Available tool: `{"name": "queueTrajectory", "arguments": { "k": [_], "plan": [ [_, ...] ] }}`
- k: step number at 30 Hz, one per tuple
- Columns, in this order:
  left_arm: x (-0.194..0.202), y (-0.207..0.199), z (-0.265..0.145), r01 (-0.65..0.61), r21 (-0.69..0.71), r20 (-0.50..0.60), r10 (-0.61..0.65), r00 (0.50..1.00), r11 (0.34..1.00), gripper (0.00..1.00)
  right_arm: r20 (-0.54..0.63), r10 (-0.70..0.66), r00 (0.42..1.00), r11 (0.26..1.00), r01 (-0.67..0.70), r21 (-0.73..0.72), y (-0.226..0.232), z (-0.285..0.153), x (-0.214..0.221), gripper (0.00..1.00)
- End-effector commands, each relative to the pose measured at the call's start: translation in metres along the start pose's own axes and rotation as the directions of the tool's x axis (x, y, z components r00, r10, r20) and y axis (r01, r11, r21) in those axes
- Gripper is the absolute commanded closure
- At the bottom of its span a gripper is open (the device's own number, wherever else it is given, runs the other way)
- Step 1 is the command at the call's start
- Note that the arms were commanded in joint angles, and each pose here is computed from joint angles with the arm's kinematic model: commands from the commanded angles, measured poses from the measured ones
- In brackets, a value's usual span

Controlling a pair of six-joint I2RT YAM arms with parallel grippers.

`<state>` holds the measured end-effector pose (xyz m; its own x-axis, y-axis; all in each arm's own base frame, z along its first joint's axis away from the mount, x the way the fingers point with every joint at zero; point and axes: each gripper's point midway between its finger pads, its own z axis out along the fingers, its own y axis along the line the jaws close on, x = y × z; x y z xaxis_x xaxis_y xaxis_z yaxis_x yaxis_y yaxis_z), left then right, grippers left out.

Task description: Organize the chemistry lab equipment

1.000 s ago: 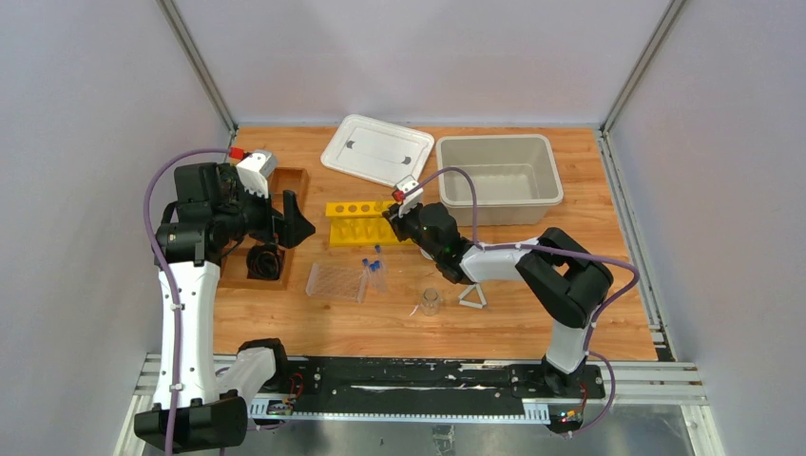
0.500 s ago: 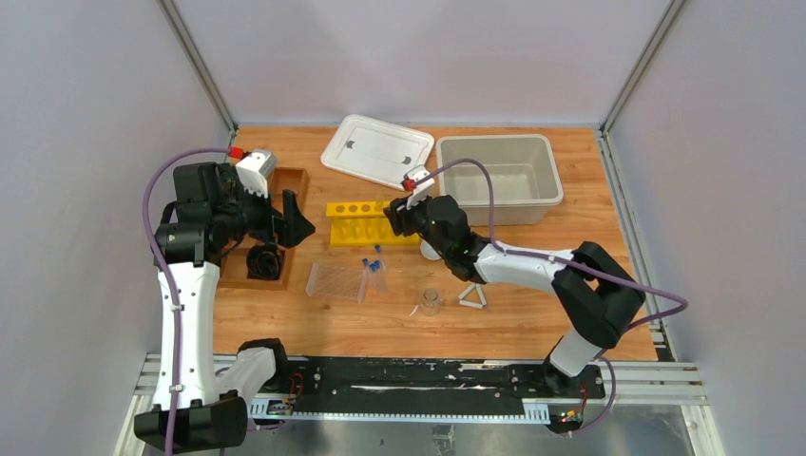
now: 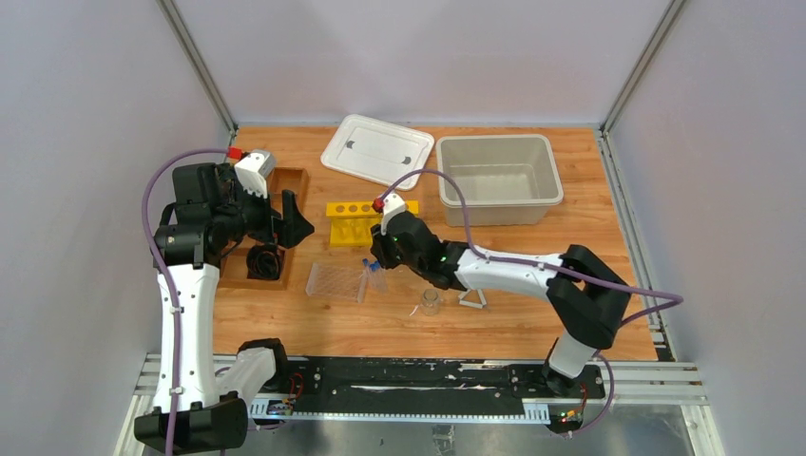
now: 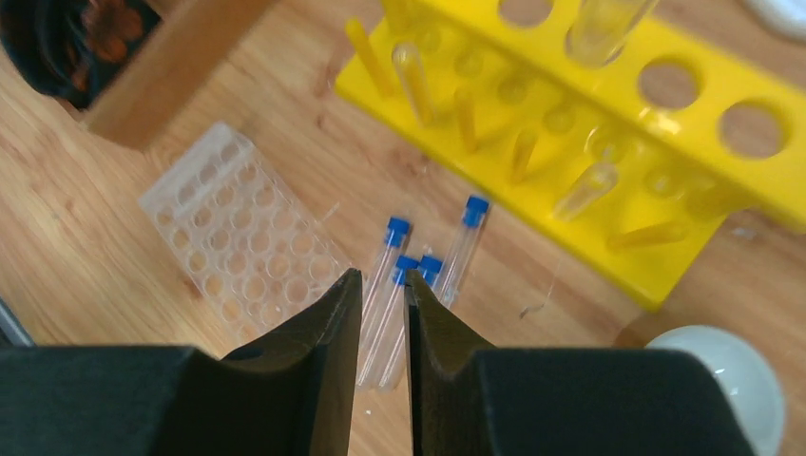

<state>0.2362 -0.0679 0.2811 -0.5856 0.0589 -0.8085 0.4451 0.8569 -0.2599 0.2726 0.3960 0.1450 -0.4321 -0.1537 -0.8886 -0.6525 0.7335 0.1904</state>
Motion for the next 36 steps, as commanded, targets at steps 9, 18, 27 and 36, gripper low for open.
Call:
{"name": "queueTrajectory", "arguments": {
  "k": [9,18,27,36],
  "plan": [
    [-0.003,-0.003,-0.007,-0.022,-0.012,0.022,0.022,1.000,1.000,0.00,-0.145,-0.033,0.989,0.967,0.068,0.246,-0.032,0.043,0.048,0.73],
    [-0.004,0.000,-0.006,-0.030,-0.019,0.017,0.030,0.999,0.999,0.00,-0.135,-0.043,0.990,0.959,0.079,0.272,-0.036,0.068,0.052,0.72],
    [-0.004,0.001,-0.005,-0.030,-0.015,0.013,0.030,0.999,0.999,0.00,-0.156,-0.026,0.987,0.951,0.072,0.301,-0.042,0.071,0.070,0.71],
    [-0.008,-0.002,-0.010,-0.044,-0.021,0.027,0.045,0.999,0.999,0.00,-0.198,-0.023,0.980,0.943,0.086,0.320,-0.043,0.073,0.089,0.68]
  ]
}}
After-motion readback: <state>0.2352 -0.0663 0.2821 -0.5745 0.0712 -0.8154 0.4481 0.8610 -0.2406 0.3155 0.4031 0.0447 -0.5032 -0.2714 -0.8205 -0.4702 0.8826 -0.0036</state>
